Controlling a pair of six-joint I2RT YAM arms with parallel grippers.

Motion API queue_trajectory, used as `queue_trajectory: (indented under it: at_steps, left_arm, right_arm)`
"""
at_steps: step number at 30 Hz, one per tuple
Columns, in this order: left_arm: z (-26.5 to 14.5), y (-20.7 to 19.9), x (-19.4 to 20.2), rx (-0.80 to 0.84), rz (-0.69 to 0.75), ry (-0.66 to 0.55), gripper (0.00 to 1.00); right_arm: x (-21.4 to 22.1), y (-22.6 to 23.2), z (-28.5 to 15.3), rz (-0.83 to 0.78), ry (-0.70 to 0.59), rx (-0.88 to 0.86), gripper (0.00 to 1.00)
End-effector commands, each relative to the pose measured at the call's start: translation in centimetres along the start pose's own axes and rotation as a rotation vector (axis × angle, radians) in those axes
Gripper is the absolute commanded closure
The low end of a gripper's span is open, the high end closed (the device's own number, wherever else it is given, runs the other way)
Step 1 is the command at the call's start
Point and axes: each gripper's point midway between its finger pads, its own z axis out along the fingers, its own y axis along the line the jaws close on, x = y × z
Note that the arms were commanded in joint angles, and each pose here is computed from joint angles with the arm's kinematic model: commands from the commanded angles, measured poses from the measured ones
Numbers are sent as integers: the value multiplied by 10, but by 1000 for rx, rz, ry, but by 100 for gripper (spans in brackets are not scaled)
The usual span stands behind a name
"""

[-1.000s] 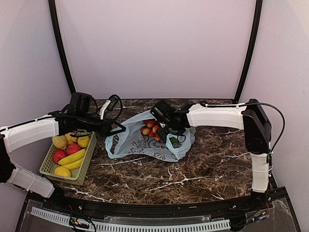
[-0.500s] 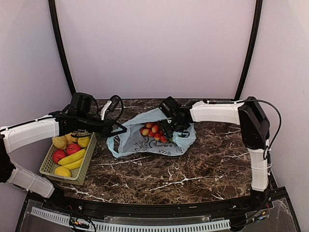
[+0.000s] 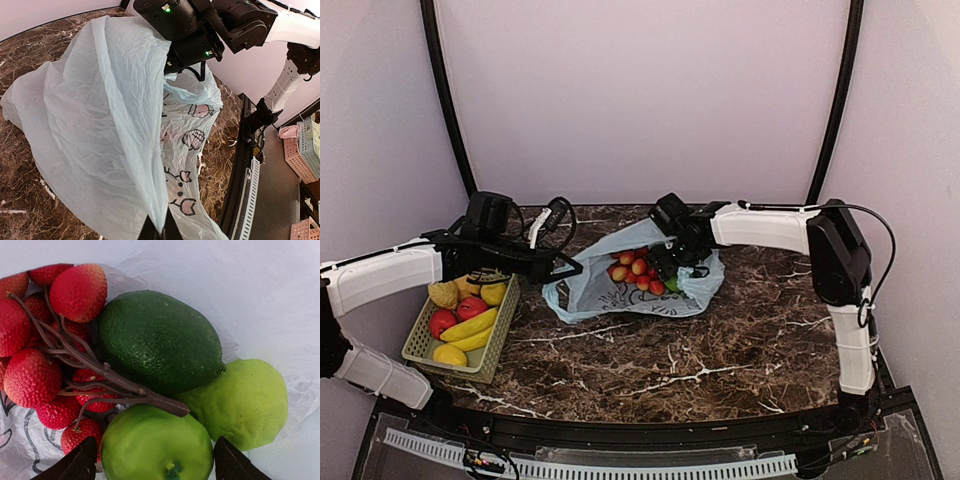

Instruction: Untie the knot of the plastic bag and take out the fruit

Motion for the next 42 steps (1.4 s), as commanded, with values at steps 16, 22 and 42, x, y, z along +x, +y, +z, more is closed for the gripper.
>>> queue_trajectory:
  at_steps: [16, 22, 42]
  left_arm:
    - [-8, -14, -1, 27, 30, -17, 99]
    - [-9, -13, -1, 21, 30, -19, 99]
    - [-1, -7, 6, -5, 20, 8, 99]
  right_arm:
    - [1, -7, 9, 39, 76, 19, 56]
    - [-5, 1, -9, 47, 36, -46, 62]
    - [13, 121, -155, -143, -195, -584, 61]
